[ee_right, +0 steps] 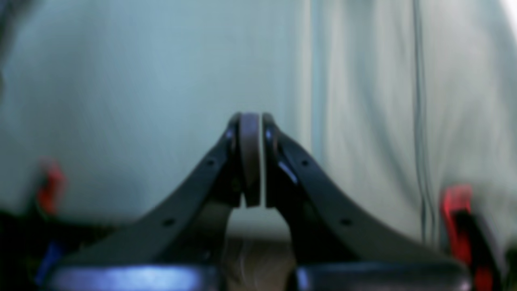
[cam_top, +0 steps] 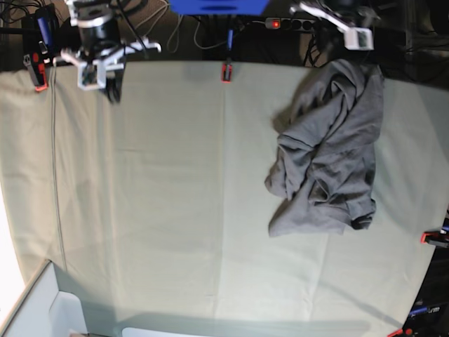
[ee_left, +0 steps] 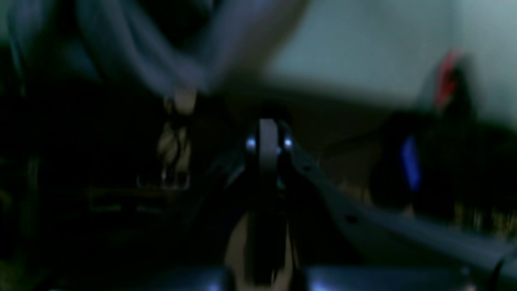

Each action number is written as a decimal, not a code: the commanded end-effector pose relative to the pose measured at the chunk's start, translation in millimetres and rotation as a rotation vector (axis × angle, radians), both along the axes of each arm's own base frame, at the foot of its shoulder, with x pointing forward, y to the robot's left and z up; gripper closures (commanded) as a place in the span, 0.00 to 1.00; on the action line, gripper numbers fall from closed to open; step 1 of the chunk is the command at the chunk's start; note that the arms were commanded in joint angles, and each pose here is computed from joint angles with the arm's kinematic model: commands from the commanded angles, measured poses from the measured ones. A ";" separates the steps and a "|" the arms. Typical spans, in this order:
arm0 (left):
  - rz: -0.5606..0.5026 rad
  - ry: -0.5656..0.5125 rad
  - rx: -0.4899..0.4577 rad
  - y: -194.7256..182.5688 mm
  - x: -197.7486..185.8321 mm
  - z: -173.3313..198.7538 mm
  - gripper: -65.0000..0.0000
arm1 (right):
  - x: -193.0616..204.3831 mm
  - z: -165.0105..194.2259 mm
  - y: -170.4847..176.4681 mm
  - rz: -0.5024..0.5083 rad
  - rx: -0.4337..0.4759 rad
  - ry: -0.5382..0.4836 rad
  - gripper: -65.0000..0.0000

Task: Layout the t-shirt on the table in an organized manner, then fold the t-shirt properly
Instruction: 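Move both grippers down onto the crumpled grey t-shirt, then grasp the t-shirt with the left gripper and drag it across the table, then grasp the t-shirt edge with the right gripper and pull it outward, then grasp the t-shirt with the left gripper at the opposite end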

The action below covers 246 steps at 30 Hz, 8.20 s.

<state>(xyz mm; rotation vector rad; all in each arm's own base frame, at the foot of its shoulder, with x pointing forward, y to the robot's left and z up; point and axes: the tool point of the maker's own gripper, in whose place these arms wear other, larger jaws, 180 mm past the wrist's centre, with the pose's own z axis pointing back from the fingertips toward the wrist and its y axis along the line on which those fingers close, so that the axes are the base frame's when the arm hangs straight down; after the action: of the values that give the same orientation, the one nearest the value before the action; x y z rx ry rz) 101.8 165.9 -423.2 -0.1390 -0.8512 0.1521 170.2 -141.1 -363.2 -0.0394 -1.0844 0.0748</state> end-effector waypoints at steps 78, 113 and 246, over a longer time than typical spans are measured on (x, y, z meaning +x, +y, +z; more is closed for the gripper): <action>0.061 -0.126 0.112 -18.3 287.4 6.2 0.80 | 69.9 -79.6 116.1 0.471 0.016 0.337 0.63; -0.684 -0.751 -0.228 -362.9 269.0 223.3 0.99 | 33.5 -74.6 -84.1 -0.052 -0.086 0.385 0.63; 0.133 -0.520 -0.371 -49.8 358.0 131.9 0.99 | 51.3 -18.4 -106.0 -0.281 -0.005 0.188 0.52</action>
<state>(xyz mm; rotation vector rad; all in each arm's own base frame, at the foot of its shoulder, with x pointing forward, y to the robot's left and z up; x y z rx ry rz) 453.8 113.1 -307.1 -0.4798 -1.3002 0.4158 216.5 -244.7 -392.2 -0.1763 -0.8414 -0.1816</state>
